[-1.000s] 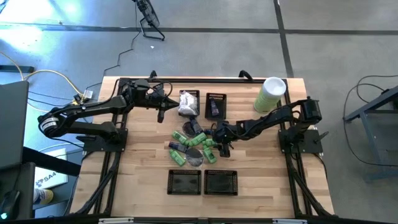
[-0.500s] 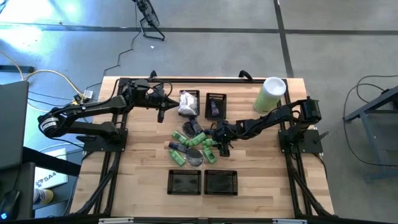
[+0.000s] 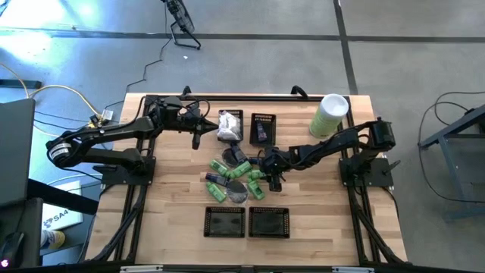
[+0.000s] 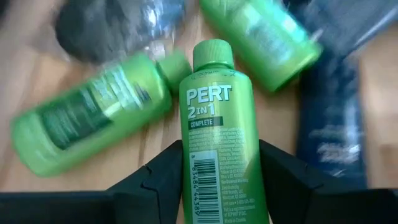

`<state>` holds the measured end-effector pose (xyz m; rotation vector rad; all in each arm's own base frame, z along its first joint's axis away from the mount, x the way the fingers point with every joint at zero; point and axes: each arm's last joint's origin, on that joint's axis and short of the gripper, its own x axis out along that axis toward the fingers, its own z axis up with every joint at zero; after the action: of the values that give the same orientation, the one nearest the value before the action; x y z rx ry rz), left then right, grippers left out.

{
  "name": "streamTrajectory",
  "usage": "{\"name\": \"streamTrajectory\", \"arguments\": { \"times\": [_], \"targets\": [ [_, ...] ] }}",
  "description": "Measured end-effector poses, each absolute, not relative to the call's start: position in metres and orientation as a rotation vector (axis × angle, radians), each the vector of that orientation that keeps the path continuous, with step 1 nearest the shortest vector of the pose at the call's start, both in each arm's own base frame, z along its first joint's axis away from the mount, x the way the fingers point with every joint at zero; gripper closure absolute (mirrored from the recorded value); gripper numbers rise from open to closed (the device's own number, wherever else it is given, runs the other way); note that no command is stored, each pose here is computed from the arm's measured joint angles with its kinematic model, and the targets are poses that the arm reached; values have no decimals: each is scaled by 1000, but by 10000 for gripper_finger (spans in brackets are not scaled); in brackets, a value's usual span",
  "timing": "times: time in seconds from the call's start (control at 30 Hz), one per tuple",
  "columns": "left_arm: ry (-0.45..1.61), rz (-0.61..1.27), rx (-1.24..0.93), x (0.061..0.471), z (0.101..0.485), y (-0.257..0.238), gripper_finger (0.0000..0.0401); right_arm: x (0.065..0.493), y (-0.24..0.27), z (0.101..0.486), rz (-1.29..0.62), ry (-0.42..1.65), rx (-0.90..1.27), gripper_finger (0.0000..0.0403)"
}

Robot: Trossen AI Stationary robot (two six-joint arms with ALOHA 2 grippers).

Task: Pick & Place Travel size toiletries
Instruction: Put the green shampoo into the bottom left black bin

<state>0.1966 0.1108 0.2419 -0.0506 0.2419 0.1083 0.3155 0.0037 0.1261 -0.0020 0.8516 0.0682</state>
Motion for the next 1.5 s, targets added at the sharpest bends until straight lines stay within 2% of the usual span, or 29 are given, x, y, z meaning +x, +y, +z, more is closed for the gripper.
{"name": "streamTrajectory", "arguments": {
  "times": [0.3, 0.4, 0.53, 0.77, 0.93, 1.2, 1.5],
  "targets": [
    [247, 109, -62, 196, 241, 111, 388, 310, -1, 166, -19, 712, -85, 234],
    [248, 109, -69, 196, 241, 111, 376, 311, -6, 176, -66, 656, -125, 232],
    [247, 116, -145, 197, 240, 111, 328, 314, -15, 184, -94, 576, -173, 232],
    [267, 160, -210, 200, 235, 114, 209, 320, -38, 198, -160, 433, -241, 231],
    [253, 143, -217, 200, 236, 114, 161, 319, -51, 202, -203, 396, -246, 230],
    [109, 147, -289, 203, 250, 115, 151, 319, -54, 202, -214, 390, -219, 230],
    [102, 148, -306, 205, 249, 116, 151, 321, -54, 206, -225, 341, -188, 229]
  ]
}}
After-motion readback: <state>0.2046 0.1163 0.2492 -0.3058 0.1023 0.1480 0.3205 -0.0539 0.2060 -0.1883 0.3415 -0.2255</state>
